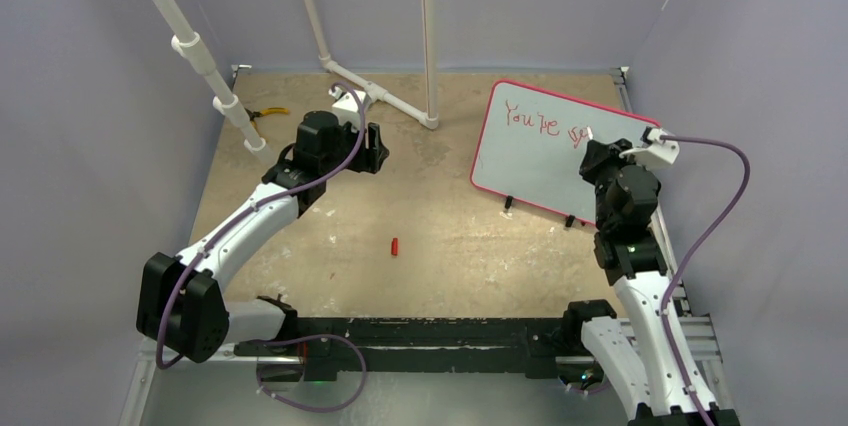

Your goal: Write a sentence on the whiteboard

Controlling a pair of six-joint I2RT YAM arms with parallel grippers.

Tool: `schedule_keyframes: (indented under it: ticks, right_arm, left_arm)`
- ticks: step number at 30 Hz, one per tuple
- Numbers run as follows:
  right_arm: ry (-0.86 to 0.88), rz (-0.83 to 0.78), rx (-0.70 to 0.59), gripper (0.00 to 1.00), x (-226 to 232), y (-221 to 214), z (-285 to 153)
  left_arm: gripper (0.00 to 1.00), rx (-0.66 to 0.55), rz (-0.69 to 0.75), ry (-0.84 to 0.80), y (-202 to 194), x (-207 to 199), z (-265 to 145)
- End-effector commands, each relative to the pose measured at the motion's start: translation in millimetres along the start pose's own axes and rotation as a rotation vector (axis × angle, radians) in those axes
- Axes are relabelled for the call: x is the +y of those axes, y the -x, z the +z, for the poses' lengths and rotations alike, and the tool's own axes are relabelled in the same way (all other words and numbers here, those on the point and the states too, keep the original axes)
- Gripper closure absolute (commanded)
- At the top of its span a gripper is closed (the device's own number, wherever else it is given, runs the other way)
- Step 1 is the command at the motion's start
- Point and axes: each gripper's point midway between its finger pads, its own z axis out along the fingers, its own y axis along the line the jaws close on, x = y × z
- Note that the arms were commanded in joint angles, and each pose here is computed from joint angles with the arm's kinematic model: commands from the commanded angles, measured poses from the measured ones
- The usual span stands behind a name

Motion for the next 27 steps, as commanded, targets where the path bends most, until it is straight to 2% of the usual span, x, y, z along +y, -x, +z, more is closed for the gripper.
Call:
schedule_keyframes:
  ticks: [1, 27]
  right_arm:
    - [0.014, -0.011, -0.017, 1.0, 3.0, 9.9, -3.3]
    - [-0.044, -0.005, 0.048, 1.0, -9.5, -7.9, -3.2]
  left_arm:
    - [0.43, -0.055, -0.012, -0.006, 14.3, -1.5, -6.1]
    - [0.43, -0.053, -0.016, -0.02, 13.6, -4.0, -5.1]
